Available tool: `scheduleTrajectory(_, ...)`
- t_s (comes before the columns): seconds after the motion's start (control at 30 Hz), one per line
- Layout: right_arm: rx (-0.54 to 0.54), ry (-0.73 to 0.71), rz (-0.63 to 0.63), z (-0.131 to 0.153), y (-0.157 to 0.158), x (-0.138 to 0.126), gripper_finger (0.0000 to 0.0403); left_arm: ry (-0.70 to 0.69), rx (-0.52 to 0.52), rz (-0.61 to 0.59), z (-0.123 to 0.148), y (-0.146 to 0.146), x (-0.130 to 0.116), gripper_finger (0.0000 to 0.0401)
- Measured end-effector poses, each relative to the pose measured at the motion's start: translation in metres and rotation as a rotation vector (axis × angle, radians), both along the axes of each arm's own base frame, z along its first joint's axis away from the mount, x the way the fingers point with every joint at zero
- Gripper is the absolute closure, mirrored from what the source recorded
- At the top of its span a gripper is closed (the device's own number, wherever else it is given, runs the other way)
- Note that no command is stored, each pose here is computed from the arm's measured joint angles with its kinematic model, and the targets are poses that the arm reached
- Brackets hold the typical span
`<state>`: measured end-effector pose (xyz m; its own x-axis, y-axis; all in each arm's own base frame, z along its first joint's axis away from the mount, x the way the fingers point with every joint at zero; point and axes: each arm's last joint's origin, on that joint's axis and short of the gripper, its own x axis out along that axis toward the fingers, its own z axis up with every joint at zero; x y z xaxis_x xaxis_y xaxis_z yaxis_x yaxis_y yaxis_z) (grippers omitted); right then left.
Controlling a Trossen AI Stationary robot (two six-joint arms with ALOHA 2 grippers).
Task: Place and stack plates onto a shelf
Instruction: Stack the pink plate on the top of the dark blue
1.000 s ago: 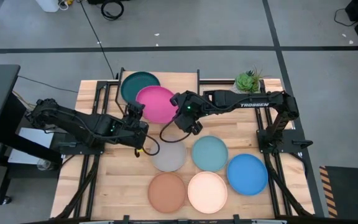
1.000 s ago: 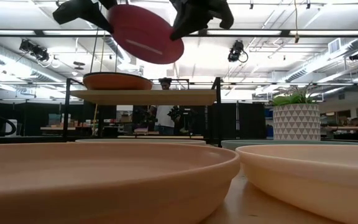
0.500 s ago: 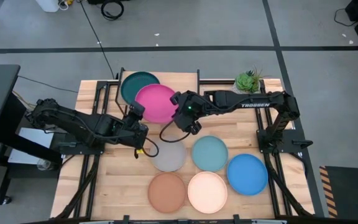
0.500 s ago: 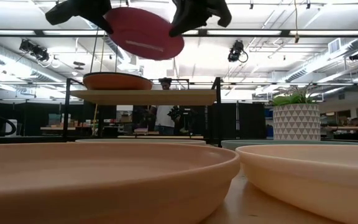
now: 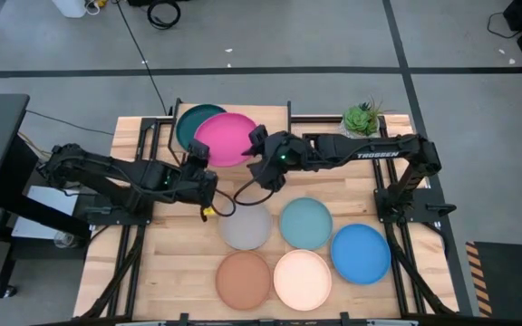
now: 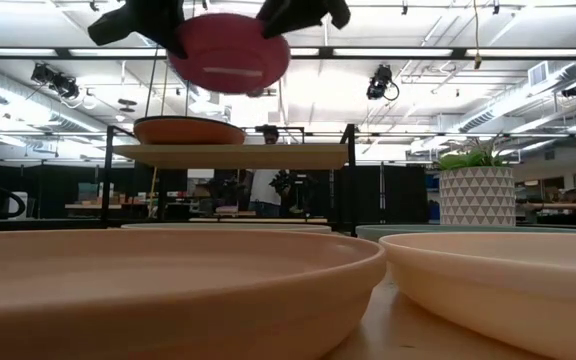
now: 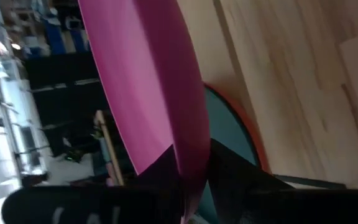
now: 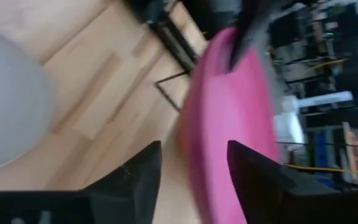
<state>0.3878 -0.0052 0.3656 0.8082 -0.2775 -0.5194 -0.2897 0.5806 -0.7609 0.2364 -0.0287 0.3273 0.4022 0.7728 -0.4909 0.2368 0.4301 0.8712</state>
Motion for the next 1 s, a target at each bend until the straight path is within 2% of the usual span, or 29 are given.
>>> scheduleTrajectory(0.2, -0.017, -0.073, -0.020, 0.017, 0.001, -0.009, 0.0182, 0.001, -0.049, 0.061, -0.002, 0.013, -0.001, 0.0334)
scheduleTrajectory(0.47, -0.050, -0.134, -0.099, 0.040, 0.016, -0.031, 0.0176, 0.050, -0.103, 0.229, -0.006, 0.038, -0.012, 0.0334)
scheduleTrajectory(0.8, 0.040, -0.148, -0.128, 0.051, 0.029, -0.053, 0.0177, 0.007, -0.163, 0.372, -0.008, 0.062, -0.015, 0.0332)
scheduleTrajectory(0.9, 0.043, -0.135, -0.112, 0.050, 0.035, -0.055, 0.0177, 0.009, -0.203, 0.381, -0.009, 0.067, -0.015, 0.0322)
scheduleTrajectory(1.0, 0.059, -0.143, -0.098, 0.052, 0.042, -0.056, 0.0176, -0.011, -0.243, 0.383, -0.009, 0.069, -0.013, 0.0294)
